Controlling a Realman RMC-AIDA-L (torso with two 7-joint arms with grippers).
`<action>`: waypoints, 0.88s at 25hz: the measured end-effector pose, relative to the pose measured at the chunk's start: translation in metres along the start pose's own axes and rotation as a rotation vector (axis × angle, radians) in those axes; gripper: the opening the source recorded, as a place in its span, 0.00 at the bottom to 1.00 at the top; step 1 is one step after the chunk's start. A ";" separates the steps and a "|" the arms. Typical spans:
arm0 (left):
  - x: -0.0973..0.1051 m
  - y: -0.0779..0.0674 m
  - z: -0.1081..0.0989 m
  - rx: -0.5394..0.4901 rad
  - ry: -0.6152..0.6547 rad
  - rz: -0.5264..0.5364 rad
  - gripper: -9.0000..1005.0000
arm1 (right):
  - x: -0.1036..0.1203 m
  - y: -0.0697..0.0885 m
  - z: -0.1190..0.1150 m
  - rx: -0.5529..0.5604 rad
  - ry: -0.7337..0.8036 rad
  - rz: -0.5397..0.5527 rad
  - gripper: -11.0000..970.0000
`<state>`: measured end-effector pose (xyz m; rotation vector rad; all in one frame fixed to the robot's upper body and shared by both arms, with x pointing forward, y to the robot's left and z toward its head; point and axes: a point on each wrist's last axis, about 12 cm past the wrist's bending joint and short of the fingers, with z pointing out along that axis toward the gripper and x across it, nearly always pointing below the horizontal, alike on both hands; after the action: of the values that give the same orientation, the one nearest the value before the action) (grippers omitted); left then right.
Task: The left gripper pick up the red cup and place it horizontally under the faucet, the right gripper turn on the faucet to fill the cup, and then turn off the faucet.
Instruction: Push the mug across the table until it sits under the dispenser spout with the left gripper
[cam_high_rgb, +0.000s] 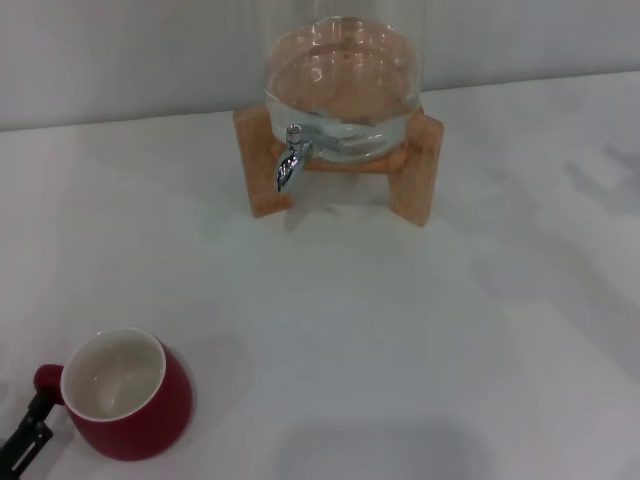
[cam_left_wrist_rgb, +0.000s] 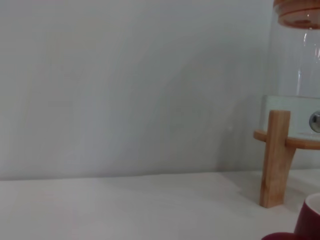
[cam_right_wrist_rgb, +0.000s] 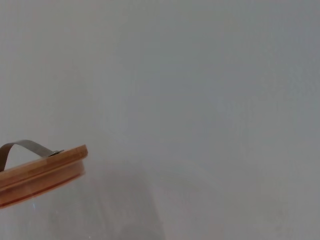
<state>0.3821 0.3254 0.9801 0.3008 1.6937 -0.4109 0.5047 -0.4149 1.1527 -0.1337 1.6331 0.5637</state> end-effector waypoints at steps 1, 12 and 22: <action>0.000 0.000 0.000 0.002 0.002 0.000 0.80 | 0.000 0.000 0.000 0.000 0.000 0.000 0.81; 0.001 0.000 0.001 0.002 0.009 -0.001 0.80 | 0.003 -0.001 -0.003 0.003 0.006 0.009 0.81; -0.001 0.002 0.002 0.002 0.006 0.006 0.79 | 0.003 0.000 -0.004 0.000 0.006 0.010 0.81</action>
<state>0.3849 0.3265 0.9803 0.3090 1.6977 -0.4076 0.5004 -0.4163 1.1495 -0.1271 1.6400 0.5719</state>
